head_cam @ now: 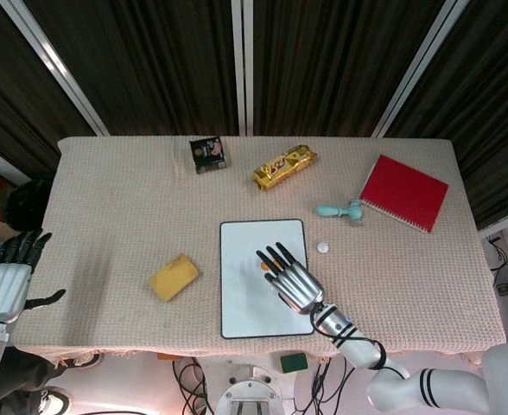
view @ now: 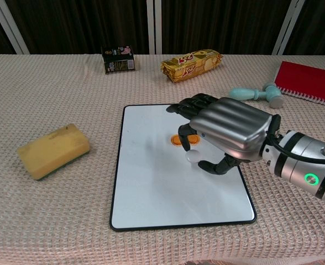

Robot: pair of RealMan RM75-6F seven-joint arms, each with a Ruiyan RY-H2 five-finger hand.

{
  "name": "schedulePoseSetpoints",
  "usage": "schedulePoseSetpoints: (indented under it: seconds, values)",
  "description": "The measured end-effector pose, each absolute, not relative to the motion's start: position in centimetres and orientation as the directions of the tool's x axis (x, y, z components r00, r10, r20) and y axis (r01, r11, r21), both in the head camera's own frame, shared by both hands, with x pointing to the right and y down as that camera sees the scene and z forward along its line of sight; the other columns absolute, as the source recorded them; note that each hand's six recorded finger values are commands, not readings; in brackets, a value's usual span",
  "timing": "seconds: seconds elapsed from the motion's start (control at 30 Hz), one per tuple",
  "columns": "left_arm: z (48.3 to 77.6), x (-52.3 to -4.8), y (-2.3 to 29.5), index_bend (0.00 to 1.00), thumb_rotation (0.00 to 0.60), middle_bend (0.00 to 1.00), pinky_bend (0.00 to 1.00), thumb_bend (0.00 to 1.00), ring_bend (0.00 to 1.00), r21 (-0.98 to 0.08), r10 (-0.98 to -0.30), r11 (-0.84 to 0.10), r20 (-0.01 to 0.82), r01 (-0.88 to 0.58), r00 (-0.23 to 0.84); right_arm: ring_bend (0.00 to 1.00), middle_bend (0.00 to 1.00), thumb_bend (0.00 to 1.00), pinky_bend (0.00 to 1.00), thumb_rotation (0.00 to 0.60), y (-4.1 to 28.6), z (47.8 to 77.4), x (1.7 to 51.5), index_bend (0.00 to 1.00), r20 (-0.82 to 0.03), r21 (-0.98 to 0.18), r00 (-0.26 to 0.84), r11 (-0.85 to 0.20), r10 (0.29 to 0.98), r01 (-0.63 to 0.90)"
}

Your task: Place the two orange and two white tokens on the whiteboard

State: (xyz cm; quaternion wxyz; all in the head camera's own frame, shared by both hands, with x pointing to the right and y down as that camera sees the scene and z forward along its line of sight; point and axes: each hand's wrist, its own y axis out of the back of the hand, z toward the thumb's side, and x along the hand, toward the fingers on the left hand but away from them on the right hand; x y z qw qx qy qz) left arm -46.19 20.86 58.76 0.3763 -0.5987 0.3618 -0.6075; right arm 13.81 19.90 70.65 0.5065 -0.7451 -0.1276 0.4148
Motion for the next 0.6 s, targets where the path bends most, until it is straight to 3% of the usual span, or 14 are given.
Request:
schedulePoseSetpoints:
  seconds: [0.17, 0.27, 0.43, 0.6]
  values:
    - [58.7, -46.3, 20.8, 0.08, 0.478, 0.04, 0.10, 0.09, 0.00, -0.891, -0.892, -0.453, 0.453, 0.021, -0.002, 0.00, 0.00, 0.34, 0.00, 0.600, 19.9, 70.9, 13.0, 0.15, -0.504, -0.853, 0.621, -0.461, 0.600, -0.246]
    - [58.7, -46.3, 20.9, 0.08, 0.479, 0.04, 0.10, 0.09, 0.00, -0.891, -0.891, -0.454, 0.454, 0.021, -0.002, 0.00, 0.00, 0.32, 0.00, 0.600, 19.9, 70.7, 13.0, 0.04, -0.502, -0.852, 0.623, -0.466, 0.600, -0.238]
    - [58.6, -46.3, 20.9, 0.08, 0.477, 0.04, 0.10, 0.09, 0.00, -0.892, -0.892, -0.452, 0.452, 0.020, 0.000, 0.00, 0.00, 0.32, 0.00, 0.600, 19.1, 69.8, 14.5, 0.04, -0.478, -0.864, 0.607, -0.463, 0.635, -0.197]
    - [58.7, -46.2, 20.9, 0.08, 0.477, 0.04, 0.10, 0.09, 0.00, -0.890, -0.890, -0.456, 0.456, 0.022, 0.002, 0.00, 0.00, 0.32, 0.00, 0.600, 16.7, 69.2, 18.2, 0.14, -0.455, -0.884, 0.528, -0.435, 0.717, -0.171]
